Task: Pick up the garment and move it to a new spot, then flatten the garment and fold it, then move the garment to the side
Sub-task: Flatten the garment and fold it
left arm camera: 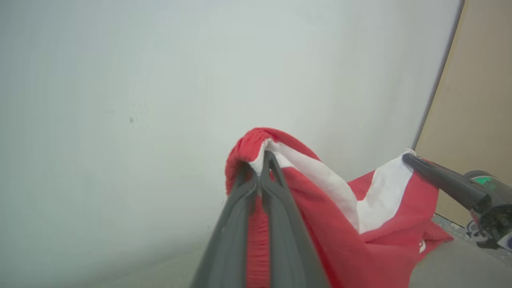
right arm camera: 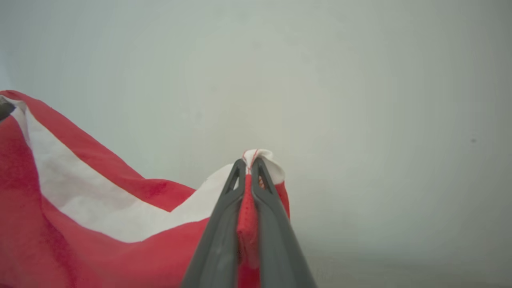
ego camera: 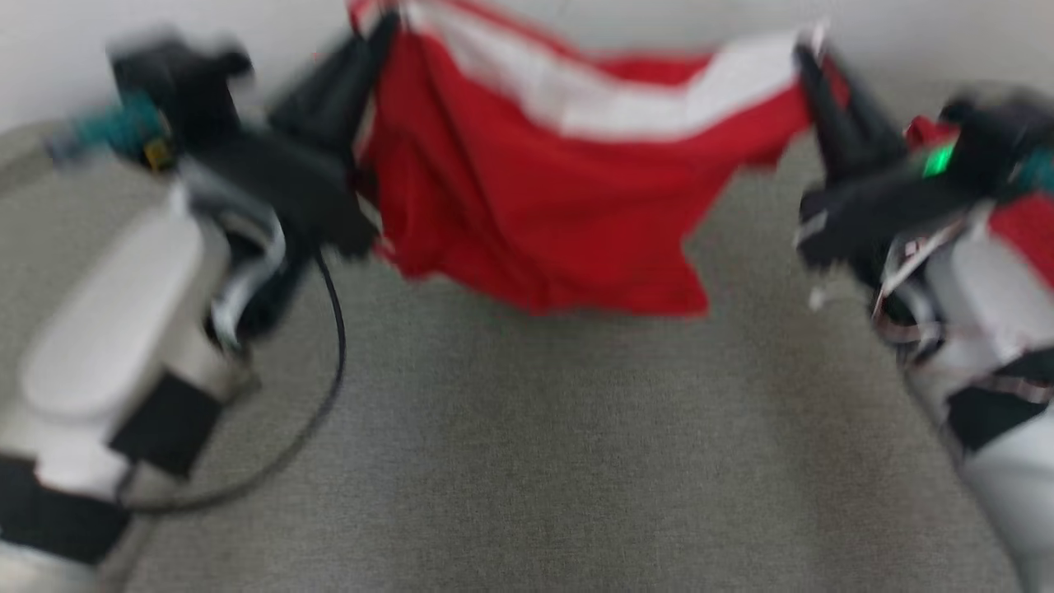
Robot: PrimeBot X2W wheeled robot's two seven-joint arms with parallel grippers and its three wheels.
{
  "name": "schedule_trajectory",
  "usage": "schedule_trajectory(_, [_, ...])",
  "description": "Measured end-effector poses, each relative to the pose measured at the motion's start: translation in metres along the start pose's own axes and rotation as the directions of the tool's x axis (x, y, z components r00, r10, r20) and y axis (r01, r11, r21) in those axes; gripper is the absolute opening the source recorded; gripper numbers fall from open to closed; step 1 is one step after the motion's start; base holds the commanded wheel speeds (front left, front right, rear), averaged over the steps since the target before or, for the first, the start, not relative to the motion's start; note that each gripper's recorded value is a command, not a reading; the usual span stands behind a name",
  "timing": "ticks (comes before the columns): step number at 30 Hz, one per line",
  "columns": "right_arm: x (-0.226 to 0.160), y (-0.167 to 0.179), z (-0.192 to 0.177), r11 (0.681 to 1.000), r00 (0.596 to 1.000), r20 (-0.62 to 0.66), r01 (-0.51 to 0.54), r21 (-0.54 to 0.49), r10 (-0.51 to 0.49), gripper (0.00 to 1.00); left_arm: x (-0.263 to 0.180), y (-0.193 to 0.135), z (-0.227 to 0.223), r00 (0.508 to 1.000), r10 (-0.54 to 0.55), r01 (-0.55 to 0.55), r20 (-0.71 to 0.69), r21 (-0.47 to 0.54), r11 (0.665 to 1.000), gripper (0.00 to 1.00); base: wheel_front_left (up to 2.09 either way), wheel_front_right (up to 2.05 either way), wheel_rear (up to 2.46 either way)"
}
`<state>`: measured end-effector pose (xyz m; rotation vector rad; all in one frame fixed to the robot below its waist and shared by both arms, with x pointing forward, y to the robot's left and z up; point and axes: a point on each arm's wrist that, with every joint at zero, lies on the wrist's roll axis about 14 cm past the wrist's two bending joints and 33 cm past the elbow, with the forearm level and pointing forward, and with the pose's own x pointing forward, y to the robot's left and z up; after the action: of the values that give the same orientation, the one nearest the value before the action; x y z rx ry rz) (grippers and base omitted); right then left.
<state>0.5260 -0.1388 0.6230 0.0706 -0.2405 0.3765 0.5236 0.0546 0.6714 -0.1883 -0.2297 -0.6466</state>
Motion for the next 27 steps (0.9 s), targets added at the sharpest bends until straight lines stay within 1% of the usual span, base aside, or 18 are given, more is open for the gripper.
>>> schedule_trajectory(5, [0.066, -0.031, 0.052, 0.998, 0.996, 0.088, 0.012, -0.057, -0.007, 0.0, 0.067, 0.019, 0.049, 0.998, -0.037, 0.035, 0.046, 0.044, 0.998, 0.0, 0.0, 0.0, 0.0])
schedule_trajectory(6, [0.079, -0.037, 0.063, 0.998, 0.994, 0.106, 0.018, -0.06, -0.011, 0.0, 0.079, 0.023, 0.057, 0.997, -0.039, 0.037, 0.059, 0.04, 0.999, 0.0, 0.0, 0.0, 0.0])
schedule_trajectory(10, [0.119, -0.063, 0.086, 0.998, 0.989, 0.136, 0.056, -0.015, -0.054, 0.0, 0.118, 0.044, 0.074, 0.996, -0.026, 0.024, 0.089, 0.03, 0.999, 0.0, 0.0, 0.0, 0.0])
schedule_trajectory(11, [0.128, -0.068, 0.09, 0.998, 0.988, 0.144, 0.065, -0.018, -0.062, 0.0, 0.127, 0.048, 0.075, 0.995, -0.025, 0.023, 0.097, 0.028, 0.999, 0.0, 0.0, 0.0, 0.0])
schedule_trajectory(12, [0.128, -0.068, 0.09, 0.998, 0.988, 0.144, 0.065, -0.018, -0.062, 0.0, 0.127, 0.048, 0.075, 0.995, -0.025, 0.023, 0.097, 0.028, 0.999, 0.0, 0.0, 0.0, 0.0])
schedule_trajectory(13, [0.144, -0.076, 0.095, 0.997, 0.986, 0.155, 0.075, -0.03, -0.07, 0.0, 0.143, 0.052, 0.071, 0.995, -0.033, 0.03, 0.095, 0.037, 0.999, 0.0, 0.0, 0.0, 0.0])
schedule_trajectory(14, [0.144, -0.076, 0.095, 0.997, 0.986, 0.155, 0.075, -0.03, -0.07, 0.0, 0.143, 0.052, 0.071, 0.995, -0.033, 0.03, 0.095, 0.037, 0.999, 0.0, 0.0, 0.0, 0.0])
schedule_trajectory(16, [0.158, -0.082, 0.094, 0.995, 0.985, 0.155, 0.083, -0.054, -0.074, 0.0, 0.157, 0.057, 0.062, 0.995, -0.036, 0.033, 0.089, 0.033, 0.999, 0.0, 0.0, 0.0, 0.0])
schedule_trajectory(18, [0.169, -0.09, 0.087, 0.99, 0.985, 0.15, 0.097, -0.1, -0.081, 0.0, 0.168, 0.067, 0.054, 0.996, -0.025, 0.022, 0.09, 0.031, 0.999, 0.0, 0.0, 0.0, 0.0])
schedule_trajectory(20, [0.177, -0.098, 0.079, 0.987, 0.984, 0.147, 0.114, -0.112, -0.097, 0.0, 0.176, 0.077, 0.044, 0.996, -0.013, 0.01, 0.088, 0.037, 0.999, 0.0, 0.0, 0.0, 0.0])
schedule_trajectory(25, [0.191, -0.107, 0.045, 0.981, 0.989, 0.105, 0.122, -0.148, -0.107, 0.0, 0.191, 0.09, 0.01, 0.998, -0.003, 0.002, 0.067, 0.022, 1.0, 0.0, 0.0, 0.0, 0.0])
schedule_trajectory(27, [0.193, -0.11, 0.027, 0.981, 0.991, 0.077, 0.124, -0.151, -0.113, 0.0, 0.193, 0.094, -0.006, 0.998, 0.004, -0.003, 0.058, -0.012, 1.0, 0.0, 0.0, 0.0, 0.0])
